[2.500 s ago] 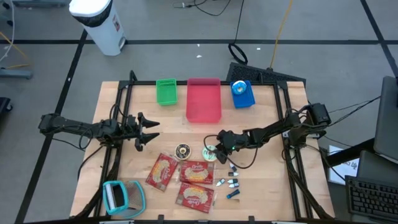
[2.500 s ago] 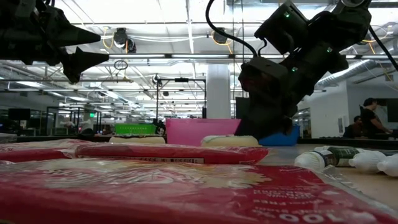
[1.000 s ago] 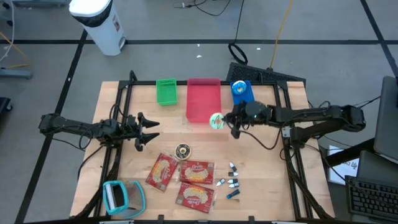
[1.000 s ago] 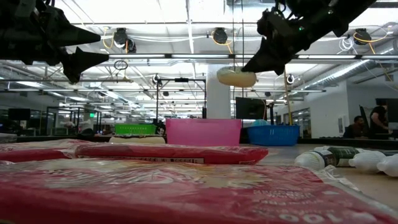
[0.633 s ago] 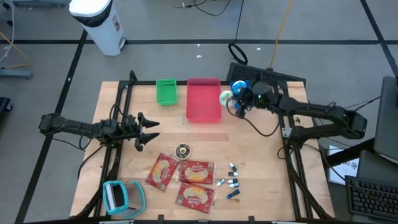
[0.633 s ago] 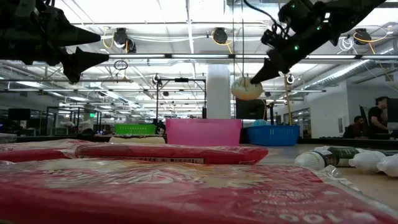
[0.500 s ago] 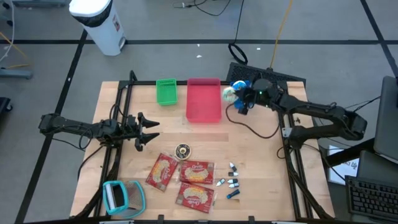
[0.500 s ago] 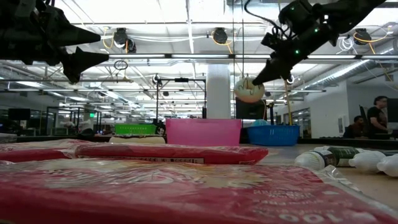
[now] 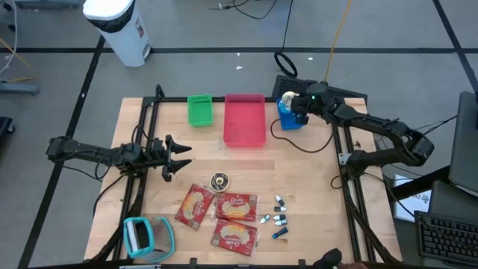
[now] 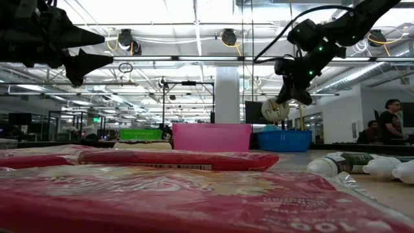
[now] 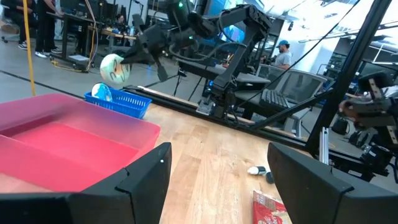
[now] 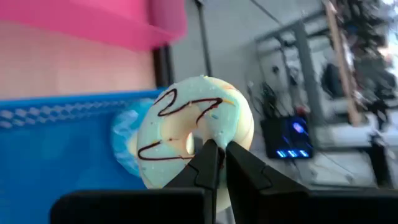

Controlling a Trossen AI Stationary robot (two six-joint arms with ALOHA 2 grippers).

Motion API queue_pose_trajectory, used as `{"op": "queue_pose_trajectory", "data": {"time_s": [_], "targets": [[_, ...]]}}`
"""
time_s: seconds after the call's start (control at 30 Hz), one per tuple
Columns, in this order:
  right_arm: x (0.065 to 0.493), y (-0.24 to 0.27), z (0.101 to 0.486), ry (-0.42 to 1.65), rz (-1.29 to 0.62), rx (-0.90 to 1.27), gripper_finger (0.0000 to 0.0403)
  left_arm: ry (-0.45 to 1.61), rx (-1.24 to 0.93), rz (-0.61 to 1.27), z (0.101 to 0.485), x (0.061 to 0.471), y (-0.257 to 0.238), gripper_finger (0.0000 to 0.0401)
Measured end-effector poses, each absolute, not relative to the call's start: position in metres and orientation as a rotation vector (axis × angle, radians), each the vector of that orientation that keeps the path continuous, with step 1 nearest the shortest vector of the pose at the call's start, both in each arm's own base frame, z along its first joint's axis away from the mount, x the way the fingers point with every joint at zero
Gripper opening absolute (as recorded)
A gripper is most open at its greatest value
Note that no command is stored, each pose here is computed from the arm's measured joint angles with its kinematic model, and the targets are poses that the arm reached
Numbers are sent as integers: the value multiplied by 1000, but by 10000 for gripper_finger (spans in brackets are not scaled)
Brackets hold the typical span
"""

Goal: Pick & Place Food Item
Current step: Put the light green doughnut into the blue bin

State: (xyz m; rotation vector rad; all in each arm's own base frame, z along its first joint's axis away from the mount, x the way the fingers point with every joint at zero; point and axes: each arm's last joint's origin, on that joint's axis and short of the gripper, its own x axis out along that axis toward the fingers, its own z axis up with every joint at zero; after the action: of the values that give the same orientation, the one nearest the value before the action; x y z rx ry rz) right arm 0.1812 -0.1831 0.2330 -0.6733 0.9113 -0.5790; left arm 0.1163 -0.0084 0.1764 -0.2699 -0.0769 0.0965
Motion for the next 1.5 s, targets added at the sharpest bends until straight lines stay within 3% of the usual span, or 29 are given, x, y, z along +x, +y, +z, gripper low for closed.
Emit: {"op": "queue_pose_trajectory", "data": {"time_s": [0.43, 1.5], "targets": [[177, -181, 224, 937, -396, -678, 11, -77, -270, 96, 177, 116, -8, 269], [167, -173, 174, 948, -419, -739, 15, -77, -270, 96, 177, 116, -8, 269]]}}
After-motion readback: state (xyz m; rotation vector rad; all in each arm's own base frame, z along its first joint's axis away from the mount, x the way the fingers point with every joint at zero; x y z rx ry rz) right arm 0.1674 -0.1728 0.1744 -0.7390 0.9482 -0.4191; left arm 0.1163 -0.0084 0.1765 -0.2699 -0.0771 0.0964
